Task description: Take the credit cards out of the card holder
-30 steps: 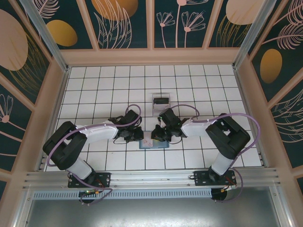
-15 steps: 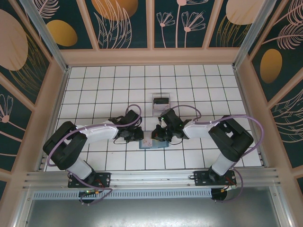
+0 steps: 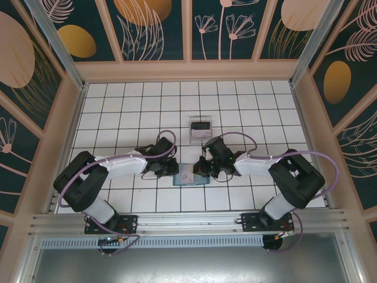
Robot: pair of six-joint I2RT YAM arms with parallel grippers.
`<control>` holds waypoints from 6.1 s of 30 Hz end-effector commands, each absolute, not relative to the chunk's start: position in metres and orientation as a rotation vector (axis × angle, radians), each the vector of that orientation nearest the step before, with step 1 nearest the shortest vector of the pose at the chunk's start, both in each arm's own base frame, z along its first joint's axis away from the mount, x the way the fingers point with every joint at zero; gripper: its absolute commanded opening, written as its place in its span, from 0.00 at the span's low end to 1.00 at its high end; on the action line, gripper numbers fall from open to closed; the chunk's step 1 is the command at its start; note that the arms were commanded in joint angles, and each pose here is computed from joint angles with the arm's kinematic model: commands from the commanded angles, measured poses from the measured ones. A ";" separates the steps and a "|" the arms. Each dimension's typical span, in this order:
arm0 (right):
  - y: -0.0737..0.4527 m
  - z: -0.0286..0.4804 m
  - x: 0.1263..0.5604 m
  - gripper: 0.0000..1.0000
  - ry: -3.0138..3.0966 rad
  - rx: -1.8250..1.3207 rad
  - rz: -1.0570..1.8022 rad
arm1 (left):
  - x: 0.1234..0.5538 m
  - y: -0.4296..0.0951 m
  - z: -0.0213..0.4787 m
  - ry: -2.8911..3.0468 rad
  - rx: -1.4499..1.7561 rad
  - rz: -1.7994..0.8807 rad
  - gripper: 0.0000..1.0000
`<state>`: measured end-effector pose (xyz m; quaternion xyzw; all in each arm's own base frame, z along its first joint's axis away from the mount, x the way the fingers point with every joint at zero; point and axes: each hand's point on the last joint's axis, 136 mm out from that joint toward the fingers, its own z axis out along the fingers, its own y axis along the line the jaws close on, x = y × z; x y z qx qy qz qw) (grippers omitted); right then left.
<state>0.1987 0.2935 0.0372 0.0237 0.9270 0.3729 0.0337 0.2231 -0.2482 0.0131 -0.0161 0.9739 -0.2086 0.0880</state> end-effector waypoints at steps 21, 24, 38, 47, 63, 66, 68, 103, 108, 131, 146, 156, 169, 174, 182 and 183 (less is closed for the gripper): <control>0.266 0.086 0.209 0.00 2.726 -0.003 1.037 | 0.205 -0.210 -0.008 2.978 -0.052 -0.360 0.19; 0.265 0.100 0.214 0.00 2.686 -0.017 1.035 | 0.207 -0.211 -0.005 2.969 -0.042 -0.360 0.19; 0.253 0.142 0.241 0.00 2.550 -0.102 0.942 | 0.222 -0.223 0.019 2.896 -0.028 -0.426 0.21; 0.233 0.156 0.262 0.00 2.472 -0.324 0.700 | 0.223 -0.226 0.015 2.897 -0.017 -0.443 0.21; 0.216 0.153 0.288 0.00 2.250 -1.211 0.123 | 0.225 -0.229 0.019 2.890 0.005 -0.450 0.21; 0.217 0.159 0.290 0.00 2.127 -1.390 0.051 | 0.226 -0.231 0.020 2.888 0.008 -0.455 0.21; 0.218 0.163 0.294 0.00 2.045 -1.495 -0.005 | 0.226 -0.230 0.018 2.890 0.010 -0.451 0.21; 0.264 0.108 0.361 0.00 1.898 -2.198 0.050 | 0.224 -0.231 0.018 2.897 -0.001 -0.467 0.21; 0.264 0.092 0.355 0.00 1.946 -2.218 0.103 | 0.224 -0.231 0.017 2.901 0.000 -0.464 0.21; 0.270 0.156 0.404 0.36 1.804 -1.888 -0.222 | 0.234 -0.231 0.041 2.839 -0.027 -0.459 0.22; 0.252 0.169 0.352 0.38 2.014 -1.339 0.031 | 0.268 -0.192 0.078 2.684 -0.126 -0.359 0.34; 0.174 0.153 0.356 0.98 2.114 -0.799 -0.010 | 0.315 -0.127 0.109 2.467 -0.198 -0.015 0.82; 0.050 0.124 0.378 0.99 1.999 -0.085 0.030 | 0.364 -0.021 0.110 2.202 -0.422 0.334 0.98; 0.021 0.117 0.386 0.99 1.878 0.015 -0.042 | 0.378 0.033 0.114 2.065 -0.622 0.280 0.98; -0.009 0.125 0.390 0.99 1.764 0.125 -0.020 | 0.396 0.063 0.141 1.827 -0.559 0.309 0.99; -0.010 0.125 0.386 0.99 1.747 0.129 0.018 | 0.396 0.065 0.137 1.820 -0.549 0.285 0.98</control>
